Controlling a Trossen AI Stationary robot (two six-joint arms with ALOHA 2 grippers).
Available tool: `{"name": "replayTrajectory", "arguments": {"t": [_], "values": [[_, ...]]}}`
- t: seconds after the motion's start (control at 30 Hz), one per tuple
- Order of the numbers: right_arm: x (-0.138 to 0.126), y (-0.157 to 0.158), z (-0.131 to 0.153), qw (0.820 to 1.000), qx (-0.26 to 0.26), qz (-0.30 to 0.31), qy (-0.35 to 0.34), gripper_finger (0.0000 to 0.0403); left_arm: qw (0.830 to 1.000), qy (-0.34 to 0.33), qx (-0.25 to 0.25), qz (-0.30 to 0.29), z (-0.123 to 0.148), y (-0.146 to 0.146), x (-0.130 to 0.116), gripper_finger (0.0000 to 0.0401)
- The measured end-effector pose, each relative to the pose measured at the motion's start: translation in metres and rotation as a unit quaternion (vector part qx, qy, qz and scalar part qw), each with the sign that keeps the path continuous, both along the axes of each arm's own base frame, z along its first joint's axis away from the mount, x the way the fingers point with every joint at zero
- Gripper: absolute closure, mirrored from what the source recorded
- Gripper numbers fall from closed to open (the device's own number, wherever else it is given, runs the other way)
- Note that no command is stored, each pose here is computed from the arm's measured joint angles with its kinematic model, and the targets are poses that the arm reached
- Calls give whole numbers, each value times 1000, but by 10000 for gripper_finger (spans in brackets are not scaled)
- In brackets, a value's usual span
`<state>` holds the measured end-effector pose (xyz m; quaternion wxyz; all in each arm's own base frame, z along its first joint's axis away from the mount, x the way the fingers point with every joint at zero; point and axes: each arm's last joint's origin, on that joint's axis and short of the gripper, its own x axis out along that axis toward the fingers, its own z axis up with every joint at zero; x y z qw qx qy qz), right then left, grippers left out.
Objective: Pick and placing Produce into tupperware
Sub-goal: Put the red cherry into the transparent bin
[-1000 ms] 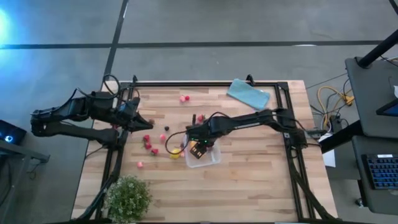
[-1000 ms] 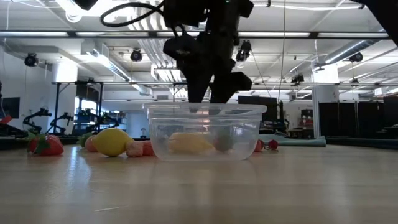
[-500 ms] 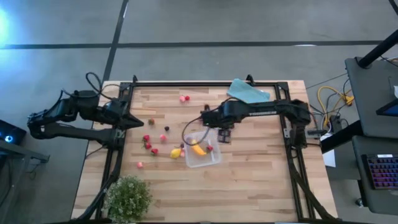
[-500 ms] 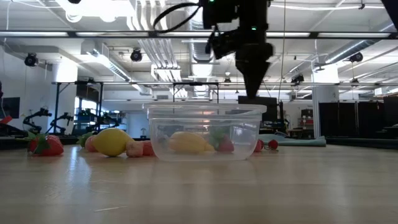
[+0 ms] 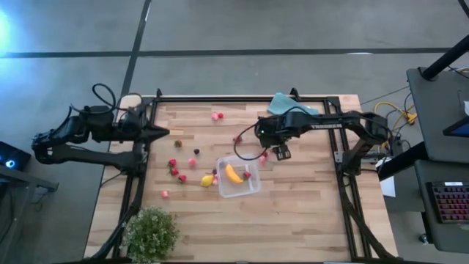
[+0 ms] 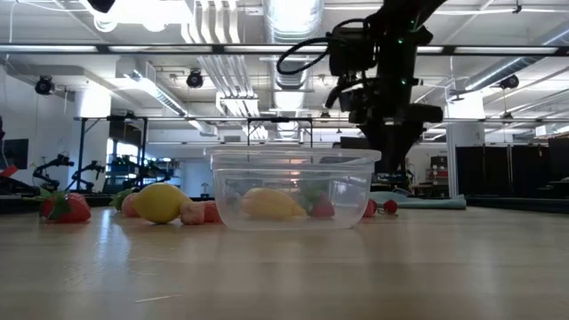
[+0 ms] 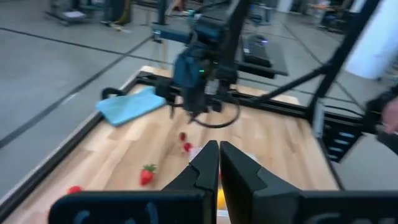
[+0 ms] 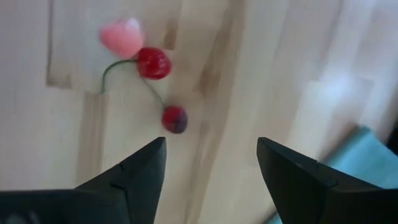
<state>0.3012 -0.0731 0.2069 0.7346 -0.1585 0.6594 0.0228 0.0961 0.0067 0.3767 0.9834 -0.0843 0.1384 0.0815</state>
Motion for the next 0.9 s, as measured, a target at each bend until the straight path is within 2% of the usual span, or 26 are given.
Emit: {"name": "replayTrajectory", "arguments": {"t": [0.07,0.23,0.43,0.9], "values": [[-3,2,-12,1000,7,16,17,156,1000,2,2,13,0,1,1,401],[-6,1,-36,1000,15,0,27,159,999,2,-2,37,-1,2,2,401],[-3,-1,-40,1000,13,-20,5,160,999,5,2,52,-1,3,3,401],[-6,0,-55,999,30,-36,17,175,997,8,11,76,-1,4,4,401]]}}
